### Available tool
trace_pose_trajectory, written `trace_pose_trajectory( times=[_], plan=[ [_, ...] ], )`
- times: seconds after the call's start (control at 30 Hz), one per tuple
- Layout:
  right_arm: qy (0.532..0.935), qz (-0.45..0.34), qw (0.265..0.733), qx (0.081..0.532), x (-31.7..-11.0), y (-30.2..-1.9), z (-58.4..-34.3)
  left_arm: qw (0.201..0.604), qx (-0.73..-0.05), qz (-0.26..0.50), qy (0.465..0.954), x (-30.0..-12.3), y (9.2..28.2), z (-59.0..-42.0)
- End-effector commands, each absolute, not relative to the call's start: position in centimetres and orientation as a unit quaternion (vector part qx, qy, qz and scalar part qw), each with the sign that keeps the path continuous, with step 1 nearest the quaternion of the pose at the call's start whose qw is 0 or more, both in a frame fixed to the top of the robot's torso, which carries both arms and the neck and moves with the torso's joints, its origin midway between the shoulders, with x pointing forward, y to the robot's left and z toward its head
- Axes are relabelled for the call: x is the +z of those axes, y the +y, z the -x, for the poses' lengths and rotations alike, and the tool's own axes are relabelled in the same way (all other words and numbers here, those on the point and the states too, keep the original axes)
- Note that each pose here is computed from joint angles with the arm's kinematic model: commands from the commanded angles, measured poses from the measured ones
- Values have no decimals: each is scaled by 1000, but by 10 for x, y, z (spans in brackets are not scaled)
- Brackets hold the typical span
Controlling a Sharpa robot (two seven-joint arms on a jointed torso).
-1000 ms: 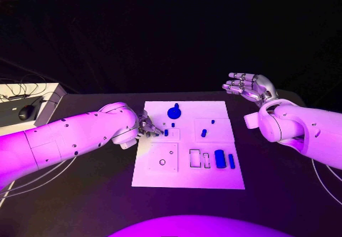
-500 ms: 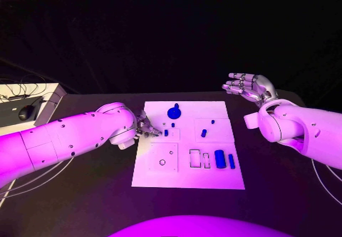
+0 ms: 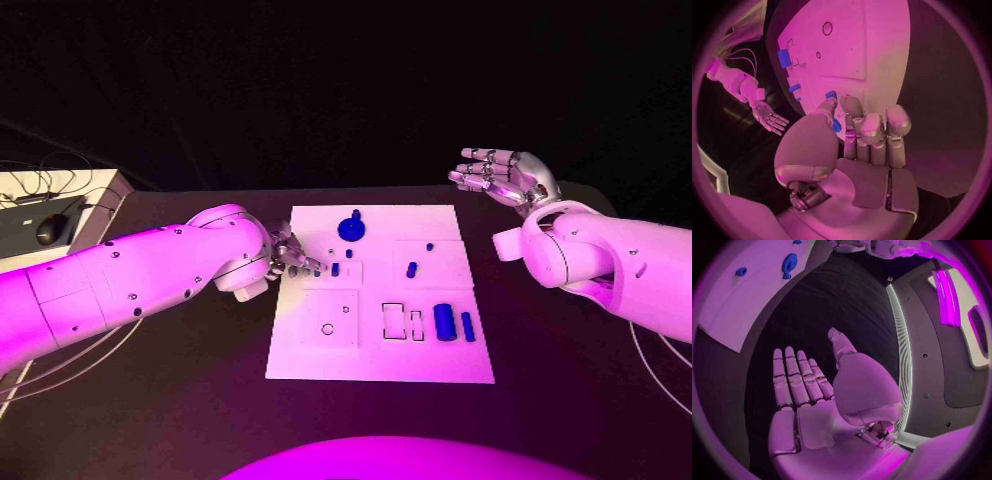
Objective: Assemble the parts on the task board
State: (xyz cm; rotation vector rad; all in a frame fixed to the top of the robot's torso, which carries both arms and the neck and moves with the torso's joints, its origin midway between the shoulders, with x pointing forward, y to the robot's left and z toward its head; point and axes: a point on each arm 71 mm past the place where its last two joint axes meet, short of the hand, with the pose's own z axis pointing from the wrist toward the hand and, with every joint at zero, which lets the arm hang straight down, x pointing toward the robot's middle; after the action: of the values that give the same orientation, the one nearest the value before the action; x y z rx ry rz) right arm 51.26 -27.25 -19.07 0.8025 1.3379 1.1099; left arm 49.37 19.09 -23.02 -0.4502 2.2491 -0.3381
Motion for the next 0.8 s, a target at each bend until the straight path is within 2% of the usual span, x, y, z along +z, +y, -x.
trace_pose_trajectory(
  times=[0.03,0.23,0.43,0.63,0.8],
  plan=[
    [574,-336,573,479,-190,-272,-512,385,-148,179,893,-230,188,-492],
    [574,-337,573,479,-191,-271,-512,381,-161,192,890,-226,190,-492],
    [574,-337,573,479,-191,-272,-512,393,-187,231,870,-218,198,-498],
    [574,-336,573,479,-191,-272,-512,412,-251,274,832,-203,209,-508],
    [573,-336,574,479,-190,-272,-512,434,-308,274,801,-193,208,-513]
  ],
)
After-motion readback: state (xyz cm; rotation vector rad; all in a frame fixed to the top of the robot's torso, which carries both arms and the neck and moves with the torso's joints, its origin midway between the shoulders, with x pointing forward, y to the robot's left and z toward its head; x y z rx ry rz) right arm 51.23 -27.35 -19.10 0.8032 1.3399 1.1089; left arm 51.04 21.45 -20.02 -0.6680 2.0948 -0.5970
